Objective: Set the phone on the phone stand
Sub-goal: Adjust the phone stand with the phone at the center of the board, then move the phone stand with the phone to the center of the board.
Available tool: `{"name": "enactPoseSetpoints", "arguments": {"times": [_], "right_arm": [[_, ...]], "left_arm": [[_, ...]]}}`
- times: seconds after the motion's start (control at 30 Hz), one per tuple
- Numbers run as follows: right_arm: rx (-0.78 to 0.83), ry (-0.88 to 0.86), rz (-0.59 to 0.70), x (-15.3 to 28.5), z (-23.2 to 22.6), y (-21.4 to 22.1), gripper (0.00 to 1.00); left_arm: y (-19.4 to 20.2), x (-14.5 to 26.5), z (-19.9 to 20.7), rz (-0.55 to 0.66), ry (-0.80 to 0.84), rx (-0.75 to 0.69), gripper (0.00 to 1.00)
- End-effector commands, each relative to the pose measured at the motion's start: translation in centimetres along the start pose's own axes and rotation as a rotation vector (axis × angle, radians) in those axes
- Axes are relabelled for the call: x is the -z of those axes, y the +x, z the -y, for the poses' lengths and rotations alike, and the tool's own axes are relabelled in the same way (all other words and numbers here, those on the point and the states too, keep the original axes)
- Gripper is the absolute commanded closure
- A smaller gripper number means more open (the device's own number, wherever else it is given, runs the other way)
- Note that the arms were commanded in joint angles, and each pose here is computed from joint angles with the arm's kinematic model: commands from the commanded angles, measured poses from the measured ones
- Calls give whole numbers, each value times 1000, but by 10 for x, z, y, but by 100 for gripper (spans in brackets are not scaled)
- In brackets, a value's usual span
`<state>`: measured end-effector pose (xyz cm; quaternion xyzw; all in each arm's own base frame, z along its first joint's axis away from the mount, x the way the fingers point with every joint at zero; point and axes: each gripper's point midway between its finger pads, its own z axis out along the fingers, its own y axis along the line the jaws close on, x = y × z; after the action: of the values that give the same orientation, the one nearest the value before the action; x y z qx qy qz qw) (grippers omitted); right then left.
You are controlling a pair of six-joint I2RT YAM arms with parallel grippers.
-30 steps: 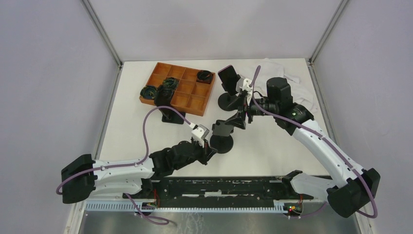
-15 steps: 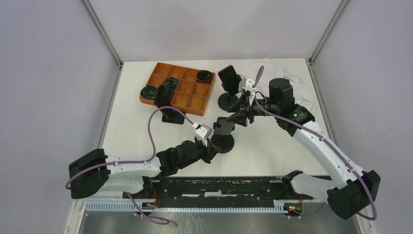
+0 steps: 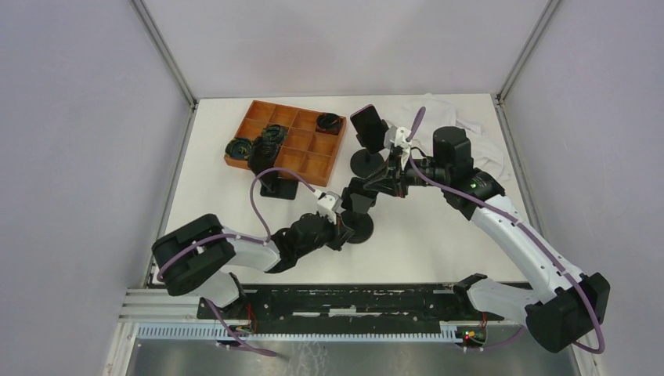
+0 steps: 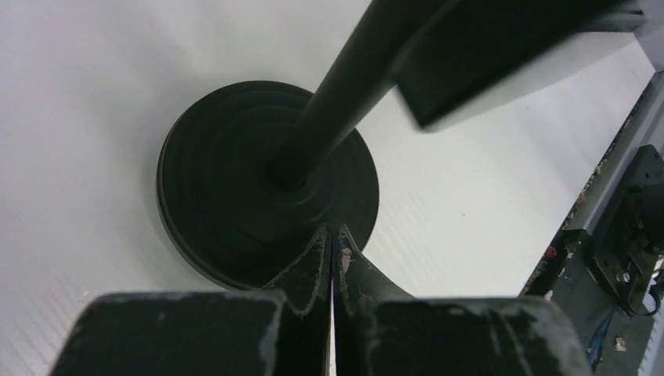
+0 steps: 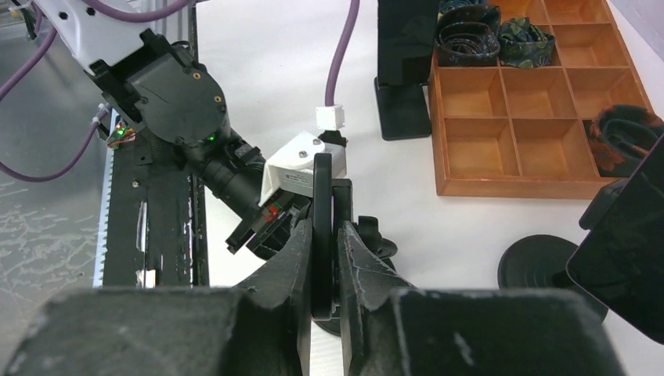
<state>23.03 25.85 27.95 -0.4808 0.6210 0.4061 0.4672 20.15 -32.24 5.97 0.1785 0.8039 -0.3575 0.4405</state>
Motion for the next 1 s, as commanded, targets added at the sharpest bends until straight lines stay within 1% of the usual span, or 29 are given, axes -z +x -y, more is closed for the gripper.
{"name": "enactPoseSetpoints", "arguments": {"times": [0.0, 0.1, 0.23, 0.33, 0.43, 0.6, 0.8, 0.87, 0.9, 0.97], "right_arm": [[-16, 41, 7, 4, 8, 0, 98], [-23, 60, 12, 7, 13, -3, 100], [-38, 97, 17, 11, 21, -5, 100], [-50, 138, 15, 15, 31, -6, 100], [-70, 195, 7, 18, 44, -3, 100], [-87, 245, 3, 20, 56, -2, 100], [-87, 283, -21, 19, 69, -2, 100], [-95, 280, -31, 18, 70, 2, 96], [-93, 269, -32, 17, 69, 4, 89], [-89, 249, -31, 16, 65, 7, 81]], "left_arm": [[-6, -11, 7, 31, 60, 27, 98], [13, -14, -5, -8, 32, 41, 98], [31, -16, -20, -32, 12, 81, 98], [43, -17, -28, -42, 10, 116, 98], [53, -15, -29, -59, 43, 145, 98], [57, -14, -27, -60, 77, 171, 98], [58, -15, -28, -72, 73, 161, 98], [61, -15, -29, -79, 70, 155, 98], [61, -15, -29, -80, 72, 154, 98], [63, -15, -29, -87, 73, 151, 98]]}}
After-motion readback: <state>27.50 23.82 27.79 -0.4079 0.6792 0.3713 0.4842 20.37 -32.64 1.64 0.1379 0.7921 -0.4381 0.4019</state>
